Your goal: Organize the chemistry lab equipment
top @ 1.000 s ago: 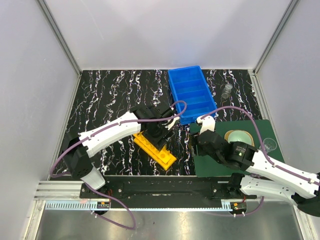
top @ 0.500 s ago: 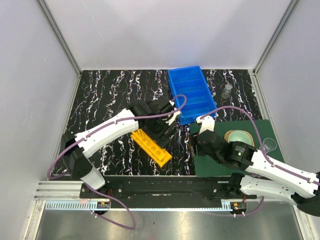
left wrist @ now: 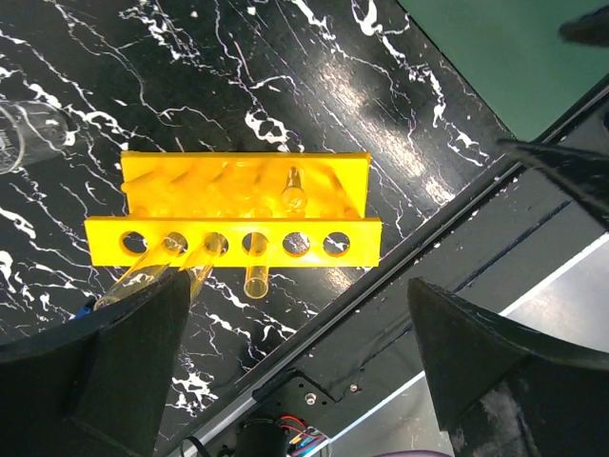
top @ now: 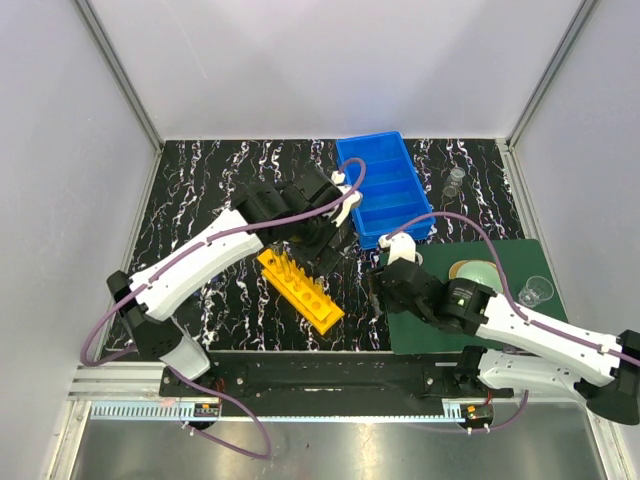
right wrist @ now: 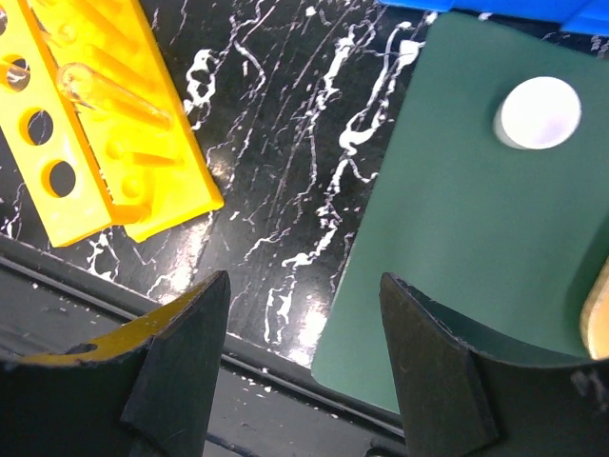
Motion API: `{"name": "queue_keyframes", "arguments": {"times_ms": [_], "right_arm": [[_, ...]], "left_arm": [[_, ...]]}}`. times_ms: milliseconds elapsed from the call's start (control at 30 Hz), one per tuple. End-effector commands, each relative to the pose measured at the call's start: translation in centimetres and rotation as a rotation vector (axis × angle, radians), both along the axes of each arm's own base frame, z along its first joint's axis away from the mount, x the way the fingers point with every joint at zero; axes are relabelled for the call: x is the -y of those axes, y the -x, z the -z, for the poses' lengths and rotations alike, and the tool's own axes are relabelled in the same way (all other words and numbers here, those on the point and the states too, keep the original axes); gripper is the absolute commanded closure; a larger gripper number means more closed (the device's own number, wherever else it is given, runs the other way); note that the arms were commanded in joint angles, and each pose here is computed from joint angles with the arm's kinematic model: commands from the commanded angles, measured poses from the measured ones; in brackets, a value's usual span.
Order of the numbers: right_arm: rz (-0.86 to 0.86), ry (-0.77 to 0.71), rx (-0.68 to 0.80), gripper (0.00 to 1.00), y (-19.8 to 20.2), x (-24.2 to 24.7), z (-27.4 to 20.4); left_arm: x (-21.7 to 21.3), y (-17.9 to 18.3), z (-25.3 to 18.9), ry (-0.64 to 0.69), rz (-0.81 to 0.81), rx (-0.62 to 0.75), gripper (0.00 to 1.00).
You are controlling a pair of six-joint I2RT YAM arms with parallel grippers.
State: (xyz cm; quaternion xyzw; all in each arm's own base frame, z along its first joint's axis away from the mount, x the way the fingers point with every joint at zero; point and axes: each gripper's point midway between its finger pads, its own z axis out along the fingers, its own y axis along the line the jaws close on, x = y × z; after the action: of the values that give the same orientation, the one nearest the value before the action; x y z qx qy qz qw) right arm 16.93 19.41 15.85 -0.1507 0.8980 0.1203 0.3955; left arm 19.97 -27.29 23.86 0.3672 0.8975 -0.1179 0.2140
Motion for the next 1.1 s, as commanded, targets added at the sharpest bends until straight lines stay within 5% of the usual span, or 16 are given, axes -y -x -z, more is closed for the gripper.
{"name": "queue_keyframes", "arguments": {"times_ms": [0,700,1067], "right_arm": [[-0.050,-0.077,-0.033,0.30,0.0,-3.2,-0.5],[-0.299,-0.135,-0.306,0.32,2.8,-11.7,3.5],[-0.099,-0.090,0.006,0.31,-4.1,-10.6,-6.8]], "left_arm": [[-1.5,-0.2,-4.6,0.085,-0.073,0.117,0.01],[-6.2,0.4,-7.0,0.351,-0.308,0.256,0.01],[-8.1,1.2,-8.1,0.442,-0.390,0.295,0.01]]}}
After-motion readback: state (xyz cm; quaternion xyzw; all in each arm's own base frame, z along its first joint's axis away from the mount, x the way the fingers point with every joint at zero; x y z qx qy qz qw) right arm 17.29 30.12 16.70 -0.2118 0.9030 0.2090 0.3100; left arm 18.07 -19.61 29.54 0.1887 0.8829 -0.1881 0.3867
